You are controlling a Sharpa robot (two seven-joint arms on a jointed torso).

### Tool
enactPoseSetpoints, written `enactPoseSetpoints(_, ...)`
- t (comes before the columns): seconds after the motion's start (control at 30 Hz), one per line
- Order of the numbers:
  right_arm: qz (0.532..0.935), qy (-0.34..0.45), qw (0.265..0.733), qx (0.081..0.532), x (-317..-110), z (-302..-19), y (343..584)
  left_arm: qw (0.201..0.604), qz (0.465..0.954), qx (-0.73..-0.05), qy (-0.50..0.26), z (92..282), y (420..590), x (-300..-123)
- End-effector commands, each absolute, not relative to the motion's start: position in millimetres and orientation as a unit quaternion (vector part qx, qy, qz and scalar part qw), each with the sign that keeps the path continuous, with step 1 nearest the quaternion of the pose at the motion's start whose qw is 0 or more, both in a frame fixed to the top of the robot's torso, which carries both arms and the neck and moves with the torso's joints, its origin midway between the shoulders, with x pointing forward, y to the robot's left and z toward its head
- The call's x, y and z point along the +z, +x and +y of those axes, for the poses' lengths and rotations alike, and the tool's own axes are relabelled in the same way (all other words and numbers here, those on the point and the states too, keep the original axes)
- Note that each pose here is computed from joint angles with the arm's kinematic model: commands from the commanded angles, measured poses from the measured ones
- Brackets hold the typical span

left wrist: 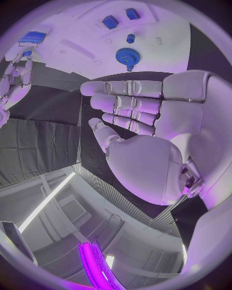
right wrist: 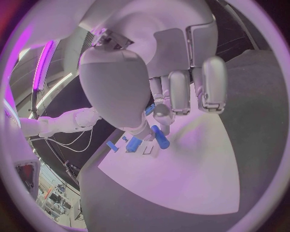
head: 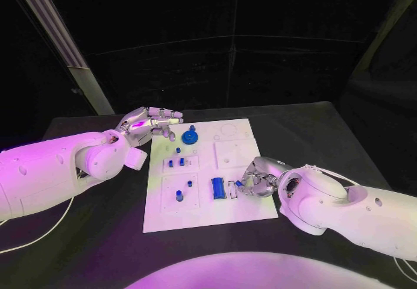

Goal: Assemble the parts on the task board

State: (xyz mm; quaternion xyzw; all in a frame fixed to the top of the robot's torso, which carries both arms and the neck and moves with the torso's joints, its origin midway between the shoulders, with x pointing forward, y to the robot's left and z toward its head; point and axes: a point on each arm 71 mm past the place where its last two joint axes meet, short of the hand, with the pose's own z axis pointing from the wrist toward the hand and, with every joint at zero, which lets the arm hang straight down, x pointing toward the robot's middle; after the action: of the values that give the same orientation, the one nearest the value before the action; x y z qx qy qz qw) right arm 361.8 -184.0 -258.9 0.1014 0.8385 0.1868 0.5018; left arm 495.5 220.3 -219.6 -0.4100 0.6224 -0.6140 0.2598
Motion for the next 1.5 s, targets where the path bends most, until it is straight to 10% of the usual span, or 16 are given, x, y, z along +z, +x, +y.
enactPoseSetpoints(0.03,0.85,0.147,0.465,0.196,-263.6,-183.6,360.8,0.254,0.623,-0.618,-0.407,218.6,495.1,-218.6)
enactPoseSetpoints(1.5,0.85,0.113,0.48,0.186,-269.5,-168.4,370.4,0.24,0.631,-0.621,-0.398,214.7,493.1,-218.7)
